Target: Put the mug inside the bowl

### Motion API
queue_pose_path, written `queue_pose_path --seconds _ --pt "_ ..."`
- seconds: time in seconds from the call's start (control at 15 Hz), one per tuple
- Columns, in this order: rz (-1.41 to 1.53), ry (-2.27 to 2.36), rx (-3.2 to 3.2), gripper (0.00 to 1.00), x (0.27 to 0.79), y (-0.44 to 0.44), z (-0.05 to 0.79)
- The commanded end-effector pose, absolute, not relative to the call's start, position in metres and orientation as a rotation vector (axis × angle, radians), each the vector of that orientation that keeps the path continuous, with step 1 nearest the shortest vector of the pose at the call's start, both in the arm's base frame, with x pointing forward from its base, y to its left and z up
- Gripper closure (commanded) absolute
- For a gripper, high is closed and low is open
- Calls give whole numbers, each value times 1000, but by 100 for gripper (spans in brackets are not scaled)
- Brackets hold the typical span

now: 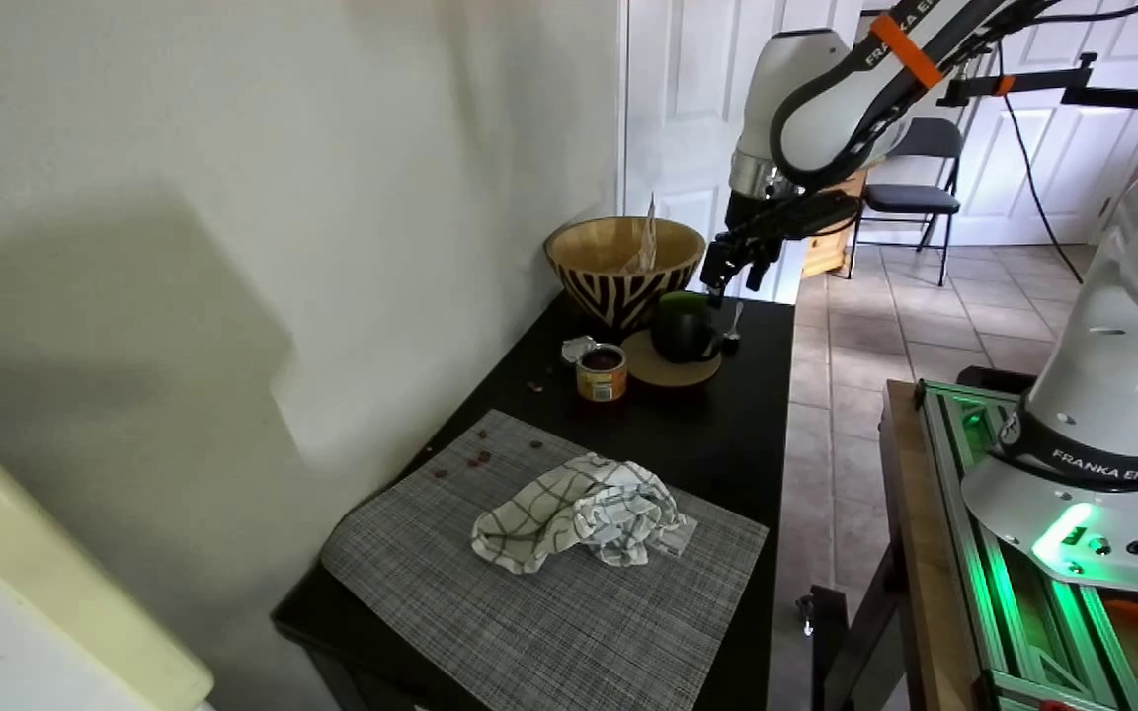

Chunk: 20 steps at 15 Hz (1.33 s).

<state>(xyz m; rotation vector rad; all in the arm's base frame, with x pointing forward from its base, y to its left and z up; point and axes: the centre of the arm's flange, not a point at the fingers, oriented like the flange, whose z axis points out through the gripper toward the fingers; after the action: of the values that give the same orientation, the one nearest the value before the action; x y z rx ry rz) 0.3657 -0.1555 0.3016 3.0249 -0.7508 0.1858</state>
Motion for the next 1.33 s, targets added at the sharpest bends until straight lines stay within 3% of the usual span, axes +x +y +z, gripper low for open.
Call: queue_pose_path --seconds 0.0,0.73,0.93,1.27 --pt "90 -815 2984 0 372 -162 266" --pt "140 -736 2995 2 399 -171 228" --pt "177 -739 2983 8 405 -169 222" --pt "217 -732 2971 49 414 -170 218"
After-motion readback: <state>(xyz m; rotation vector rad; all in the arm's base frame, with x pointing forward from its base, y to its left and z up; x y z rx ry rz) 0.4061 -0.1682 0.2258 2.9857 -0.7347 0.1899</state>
